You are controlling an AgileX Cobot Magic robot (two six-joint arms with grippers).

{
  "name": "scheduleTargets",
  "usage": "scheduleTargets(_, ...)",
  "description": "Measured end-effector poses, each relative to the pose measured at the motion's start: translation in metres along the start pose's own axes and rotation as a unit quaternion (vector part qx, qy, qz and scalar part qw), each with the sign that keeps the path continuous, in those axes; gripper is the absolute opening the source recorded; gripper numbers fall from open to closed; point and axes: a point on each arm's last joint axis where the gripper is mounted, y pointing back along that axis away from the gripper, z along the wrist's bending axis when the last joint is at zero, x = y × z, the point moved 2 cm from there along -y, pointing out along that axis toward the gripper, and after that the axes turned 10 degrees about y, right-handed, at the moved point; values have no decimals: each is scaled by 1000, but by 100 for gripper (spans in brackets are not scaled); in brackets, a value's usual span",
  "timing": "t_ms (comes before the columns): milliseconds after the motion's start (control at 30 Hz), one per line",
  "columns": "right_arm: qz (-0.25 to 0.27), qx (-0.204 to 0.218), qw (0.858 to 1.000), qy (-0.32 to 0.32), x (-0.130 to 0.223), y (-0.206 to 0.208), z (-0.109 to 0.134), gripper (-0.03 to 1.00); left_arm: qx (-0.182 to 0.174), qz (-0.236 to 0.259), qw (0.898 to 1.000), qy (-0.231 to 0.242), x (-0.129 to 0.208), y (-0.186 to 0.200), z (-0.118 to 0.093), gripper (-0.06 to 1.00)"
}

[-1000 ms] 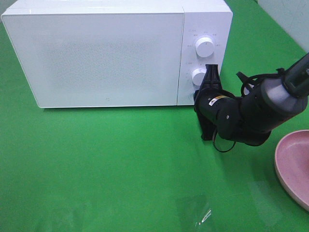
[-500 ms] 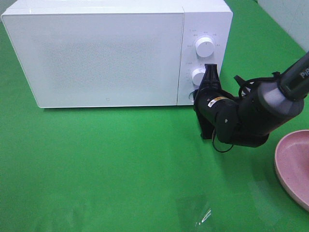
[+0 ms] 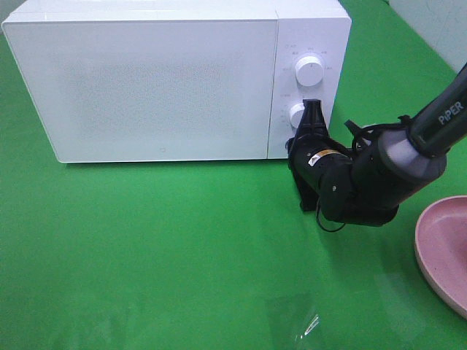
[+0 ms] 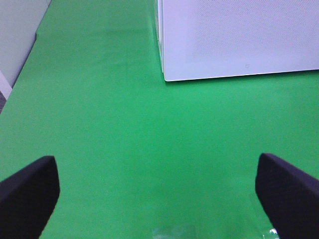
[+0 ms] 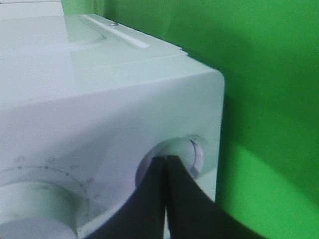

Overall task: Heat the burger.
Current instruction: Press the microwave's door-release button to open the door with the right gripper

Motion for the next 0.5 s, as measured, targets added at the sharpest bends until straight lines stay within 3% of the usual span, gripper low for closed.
scheduleTargets(500,-27,-13,1000,1,3,-11,-5,2,0,0,1000,0,0,0,0,99)
